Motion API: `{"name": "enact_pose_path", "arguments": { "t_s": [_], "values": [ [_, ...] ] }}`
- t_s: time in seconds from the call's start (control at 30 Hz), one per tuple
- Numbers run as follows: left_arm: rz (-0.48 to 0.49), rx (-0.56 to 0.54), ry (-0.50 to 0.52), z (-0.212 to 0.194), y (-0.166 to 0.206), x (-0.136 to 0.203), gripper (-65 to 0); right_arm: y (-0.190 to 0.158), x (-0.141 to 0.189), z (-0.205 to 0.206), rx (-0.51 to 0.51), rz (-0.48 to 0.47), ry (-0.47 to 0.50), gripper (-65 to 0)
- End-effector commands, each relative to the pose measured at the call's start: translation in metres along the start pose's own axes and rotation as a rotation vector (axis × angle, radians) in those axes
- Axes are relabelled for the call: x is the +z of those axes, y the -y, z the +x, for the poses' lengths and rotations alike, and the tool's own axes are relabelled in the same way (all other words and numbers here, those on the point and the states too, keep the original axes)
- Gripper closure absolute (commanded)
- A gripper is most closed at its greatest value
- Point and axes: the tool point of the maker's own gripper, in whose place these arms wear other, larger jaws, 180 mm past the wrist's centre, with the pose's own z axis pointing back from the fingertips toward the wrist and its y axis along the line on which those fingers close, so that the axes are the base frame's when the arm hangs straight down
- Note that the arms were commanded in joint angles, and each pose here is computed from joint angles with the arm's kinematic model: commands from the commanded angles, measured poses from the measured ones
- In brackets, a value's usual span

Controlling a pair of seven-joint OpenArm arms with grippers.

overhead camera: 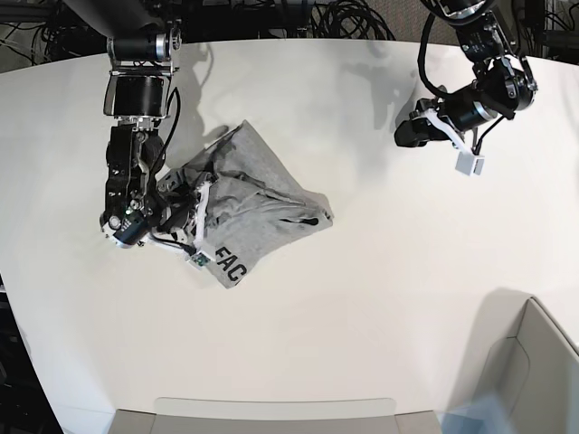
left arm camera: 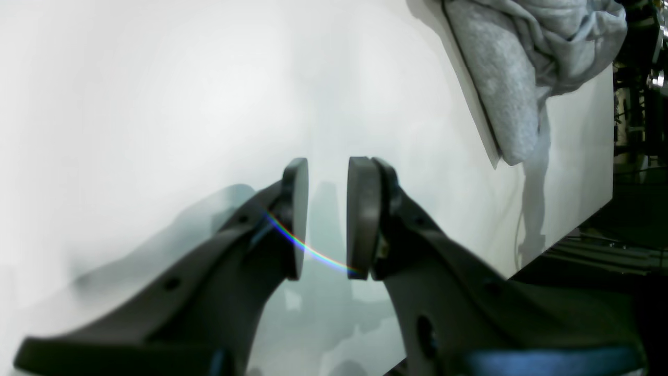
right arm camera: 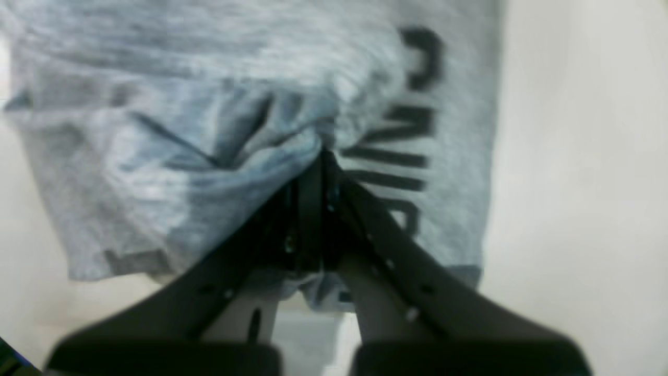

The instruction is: Fold the T-shirt properly

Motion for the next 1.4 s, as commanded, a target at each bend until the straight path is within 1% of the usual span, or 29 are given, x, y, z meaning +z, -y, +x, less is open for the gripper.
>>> {"name": "enact_pose_path", "arguments": {
  "t_s": [0.0,0.13,0.2,0.33,0.4,0.5,0.57,0.63,0.67,0.7,0.77,0.83,0.93,1.0,1.03,1.07,1.13,1.2,1.27,1.37],
  "values": [
    [-0.012,-0.024,0.037,0.012,0.004,0.003,-13.6,-0.003,0.008,0.015,0.059,-0.016,0.035,0.0],
    [-0.012,-0.024,0.037,0.012,0.004,0.003,-13.6,-0.049,0.005,0.031,0.224,0.012,0.045,0.0],
    [-0.012,-0.024,0.037,0.012,0.004,0.003,-13.6,-0.067,0.011,0.041,0.293,0.008,0.074,0.0],
    [-0.012,-0.024,0.037,0.012,0.004,0.003,-13.6,-0.105,0.034,0.066,0.467,-0.02,0.164,0.0],
    [-0.012,-0.024,0.037,0.012,0.004,0.003,-13.6,-0.124,0.041,0.075,0.547,-0.019,0.194,0.0],
    [-0.012,-0.024,0.037,0.012,0.004,0.003,-13.6,-0.152,0.04,0.074,0.67,0.005,0.19,0.0],
    [-0.012,-0.024,0.037,0.012,0.004,0.003,-13.6,-0.166,0.038,0.073,0.721,0.025,0.183,0.0],
    [-0.012,-0.024,0.037,0.012,0.004,0.003,-13.6,-0.163,0.039,0.076,0.712,0.018,0.191,0.0],
    [-0.012,-0.024,0.037,0.012,0.004,0.003,-13.6,-0.152,0.044,0.078,0.678,-0.004,0.203,0.0],
    [-0.012,-0.024,0.037,0.012,0.004,0.003,-13.6,-0.135,0.05,0.081,0.619,-0.035,0.221,0.0],
    [-0.012,-0.024,0.037,0.012,0.004,0.003,-13.6,-0.092,0.066,0.086,0.454,-0.108,0.267,0.0],
    [-0.013,-0.021,0.037,0.011,0.004,0.003,-13.6,-0.047,0.082,0.087,0.333,-0.19,0.289,0.0],
    [-0.013,-0.021,0.037,0.011,0.004,0.003,-13.6,-0.003,0.087,0.077,0.229,-0.283,0.235,0.0],
    [-0.013,-0.021,0.037,0.011,0.004,0.003,-13.6,0.013,0.078,0.066,0.187,-0.303,0.17,0.0],
    [-0.014,-0.022,0.038,0.012,0.005,0.003,-13.6,0.015,0.068,0.06,0.177,-0.288,0.132,0.0],
    [-0.014,-0.022,0.038,0.012,0.005,0.003,-13.6,0.011,0.057,0.057,0.17,-0.258,0.109,0.0],
    [-0.016,-0.022,0.039,0.012,0.005,0.003,-13.6,-0.005,0.035,0.059,0.167,-0.182,0.104,0.0],
    [-0.015,-0.023,0.039,0.012,0.005,0.003,-13.6,-0.029,0.016,0.064,0.197,-0.112,0.083,0.0],
    [-0.013,-0.023,0.037,0.012,0.005,0.003,-13.6,-0.061,0.002,0.073,0.28,-0.056,0.065,0.0],
    [-0.013,-0.023,0.037,0.012,0.005,0.003,-13.6,-0.12,-0.011,0.084,0.444,0.02,0.054,0.0]
  ]
}}
